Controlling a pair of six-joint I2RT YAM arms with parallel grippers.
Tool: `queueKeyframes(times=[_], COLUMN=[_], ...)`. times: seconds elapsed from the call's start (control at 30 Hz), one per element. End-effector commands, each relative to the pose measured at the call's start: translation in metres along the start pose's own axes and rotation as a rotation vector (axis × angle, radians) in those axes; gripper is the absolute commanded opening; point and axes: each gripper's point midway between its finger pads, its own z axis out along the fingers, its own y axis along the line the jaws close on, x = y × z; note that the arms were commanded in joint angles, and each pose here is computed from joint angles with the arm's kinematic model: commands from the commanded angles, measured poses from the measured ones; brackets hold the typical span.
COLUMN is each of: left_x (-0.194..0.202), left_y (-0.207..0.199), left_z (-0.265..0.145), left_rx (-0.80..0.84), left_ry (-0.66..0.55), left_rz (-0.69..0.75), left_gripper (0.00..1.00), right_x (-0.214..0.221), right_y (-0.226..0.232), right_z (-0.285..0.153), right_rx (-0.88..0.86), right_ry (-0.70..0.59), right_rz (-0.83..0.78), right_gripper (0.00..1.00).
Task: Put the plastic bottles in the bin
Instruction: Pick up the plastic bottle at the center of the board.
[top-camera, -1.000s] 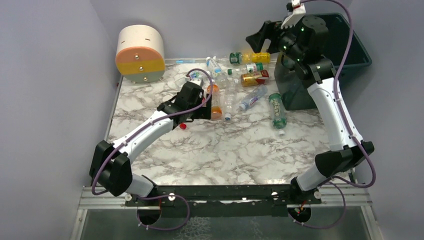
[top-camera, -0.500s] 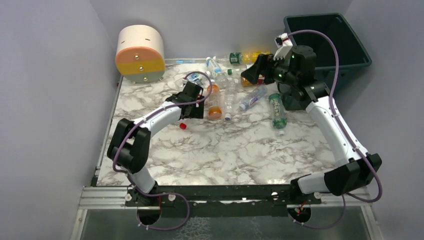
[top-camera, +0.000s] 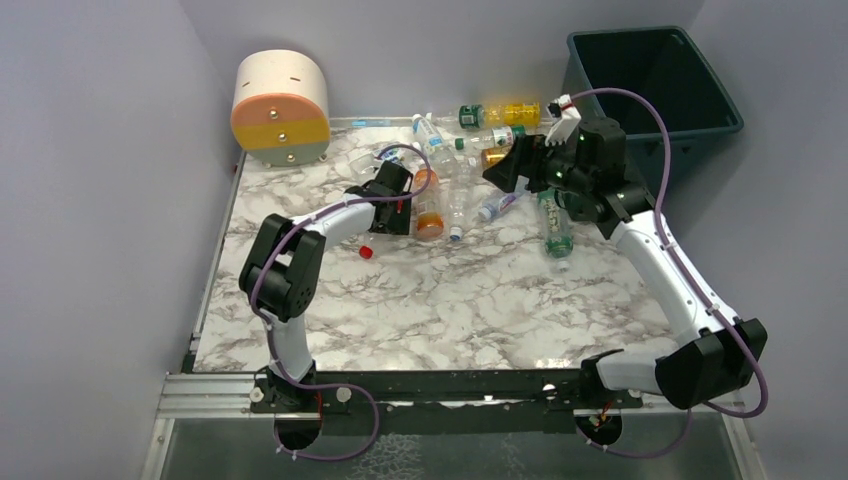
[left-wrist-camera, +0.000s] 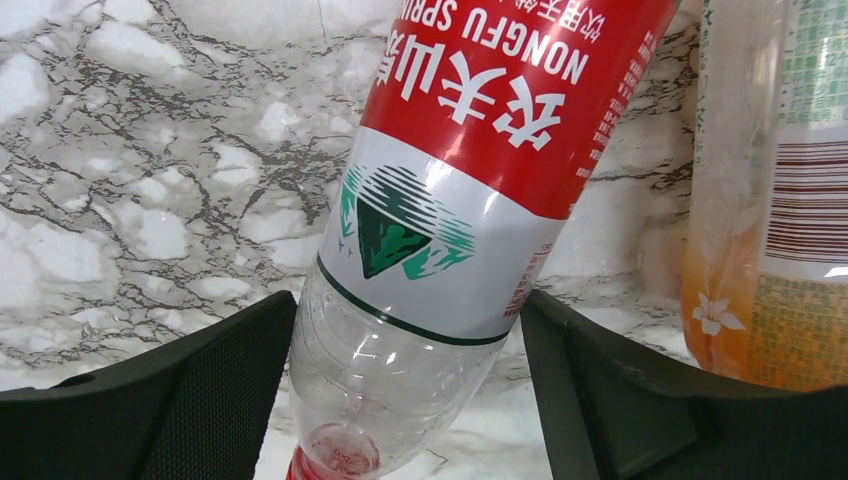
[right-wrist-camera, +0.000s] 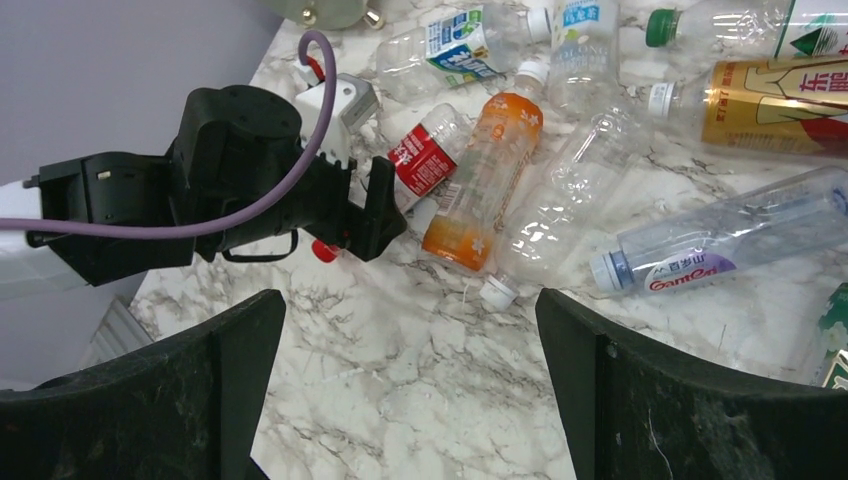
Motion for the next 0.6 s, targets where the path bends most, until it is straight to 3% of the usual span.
queueKeyframes(times=[0.0,0.17,0.3,0.57], left_x=[-0.008,0.000,-0.001,-0.006], left_y=[-0.006,-0.012,-0.011,-0.013], left_z=[0.005,0.010,0.002,-0.032], left_rx=[0.018,0.041,0.045,0.115], left_ry=[-0.015,0.012,-0.001,-0.025], left_rz=[-0.005,-0.016,-0.028,-0.060], left_gripper=[0.84,0.67,0.46,0.43], right_x=[-0.004,0.002,0.008,0.017], right_y=[0.014,0.012,0.009,0.009], right_z=[-0.010,-0.011,-0.011,-0.011], right_rx=[-0.050,-0.043,-0.038,-0.043], right_ry=[-0.035,-0.022,-0.010,0.021], right_rz=[-0.015,-0.016,-0.012,0.011], right_gripper=[1.00,1.00,1.00,1.00])
